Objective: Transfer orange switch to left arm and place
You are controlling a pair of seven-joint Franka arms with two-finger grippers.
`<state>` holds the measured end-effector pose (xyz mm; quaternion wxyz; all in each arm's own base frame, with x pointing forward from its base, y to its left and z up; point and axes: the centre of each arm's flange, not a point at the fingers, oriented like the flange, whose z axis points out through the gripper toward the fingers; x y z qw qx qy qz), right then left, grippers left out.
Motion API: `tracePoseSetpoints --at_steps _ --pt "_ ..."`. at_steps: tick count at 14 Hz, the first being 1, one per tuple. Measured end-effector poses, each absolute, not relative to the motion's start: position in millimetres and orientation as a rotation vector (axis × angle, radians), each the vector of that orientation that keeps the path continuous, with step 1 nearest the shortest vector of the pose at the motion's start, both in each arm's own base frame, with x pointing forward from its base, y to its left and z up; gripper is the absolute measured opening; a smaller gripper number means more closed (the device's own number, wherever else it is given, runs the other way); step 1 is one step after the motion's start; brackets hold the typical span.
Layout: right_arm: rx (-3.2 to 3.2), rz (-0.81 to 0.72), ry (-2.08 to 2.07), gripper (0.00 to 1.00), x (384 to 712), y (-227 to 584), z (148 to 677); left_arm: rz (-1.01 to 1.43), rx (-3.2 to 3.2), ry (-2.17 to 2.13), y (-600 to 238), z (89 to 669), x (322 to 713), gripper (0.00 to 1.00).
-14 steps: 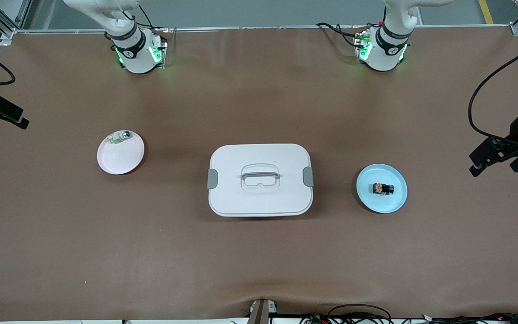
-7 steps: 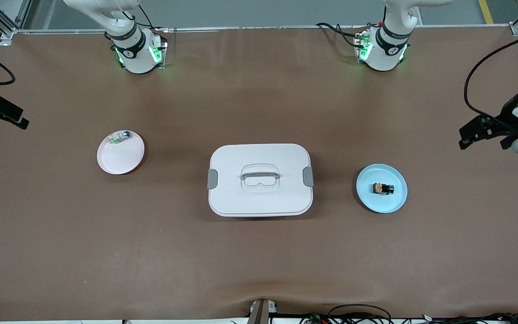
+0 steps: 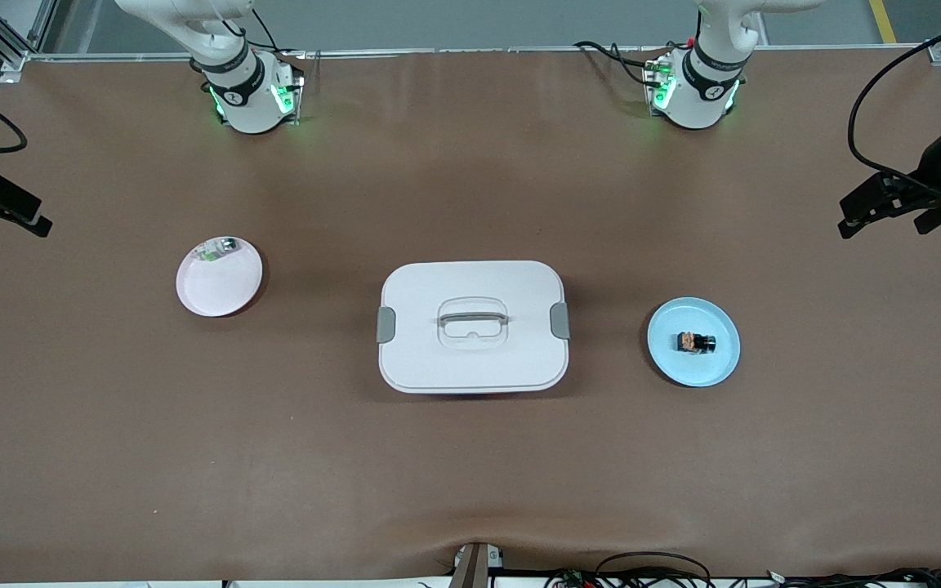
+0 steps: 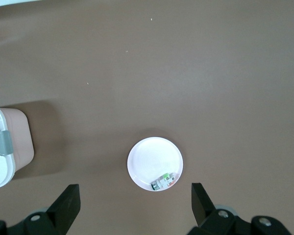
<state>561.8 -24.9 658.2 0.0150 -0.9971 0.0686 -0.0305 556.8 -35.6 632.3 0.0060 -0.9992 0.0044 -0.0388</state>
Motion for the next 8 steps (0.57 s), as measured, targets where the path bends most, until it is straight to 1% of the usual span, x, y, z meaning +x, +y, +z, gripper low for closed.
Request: tracePoseSetpoints --at_steps 4,8 --pt "-3.101 -0.121 0.218 1.0 563.4 -26.7 659.8 -0.119 -3.123 0.092 -31.5 632.2 557.0 1.0" --pt "-3.105 -0.025 0.22 1.0 556.0 -27.5 656.7 -0.118 -3.123 0.087 -29.7 632.0 557.0 1.0"
